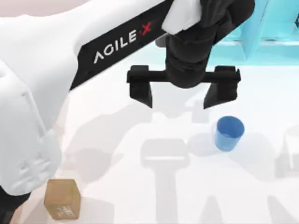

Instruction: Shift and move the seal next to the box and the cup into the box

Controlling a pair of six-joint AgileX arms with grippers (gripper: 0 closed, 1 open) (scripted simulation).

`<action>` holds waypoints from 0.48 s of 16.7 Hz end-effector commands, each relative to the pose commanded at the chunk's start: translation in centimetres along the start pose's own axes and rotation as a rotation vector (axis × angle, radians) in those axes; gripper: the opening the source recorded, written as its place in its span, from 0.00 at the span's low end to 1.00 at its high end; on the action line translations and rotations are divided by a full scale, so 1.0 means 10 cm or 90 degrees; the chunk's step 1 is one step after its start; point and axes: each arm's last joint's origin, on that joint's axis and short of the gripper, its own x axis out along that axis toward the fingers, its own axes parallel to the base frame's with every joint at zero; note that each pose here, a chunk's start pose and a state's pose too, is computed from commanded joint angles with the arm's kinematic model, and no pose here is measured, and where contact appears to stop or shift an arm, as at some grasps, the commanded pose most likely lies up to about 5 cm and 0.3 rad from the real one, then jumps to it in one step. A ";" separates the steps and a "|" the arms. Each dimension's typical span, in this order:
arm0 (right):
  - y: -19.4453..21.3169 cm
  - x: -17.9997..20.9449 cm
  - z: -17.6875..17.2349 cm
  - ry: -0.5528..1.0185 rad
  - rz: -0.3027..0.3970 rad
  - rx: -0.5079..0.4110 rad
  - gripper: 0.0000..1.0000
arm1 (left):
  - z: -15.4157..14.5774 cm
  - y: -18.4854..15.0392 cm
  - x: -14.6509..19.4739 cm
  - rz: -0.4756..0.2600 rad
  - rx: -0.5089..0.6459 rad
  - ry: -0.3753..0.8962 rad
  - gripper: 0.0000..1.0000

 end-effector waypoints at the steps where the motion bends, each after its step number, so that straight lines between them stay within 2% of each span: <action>1: 0.00 0.00 0.00 0.000 0.000 0.000 1.00 | 0.01 -0.17 0.07 -0.005 -0.001 -0.011 1.00; 5: 0.00 0.00 0.00 0.000 0.000 0.000 1.00 | -0.05 -0.66 0.36 -0.017 -0.003 -0.040 1.00; 8: 0.00 0.00 0.00 0.000 0.000 0.000 1.00 | -0.09 -0.79 0.45 -0.021 -0.003 -0.048 1.00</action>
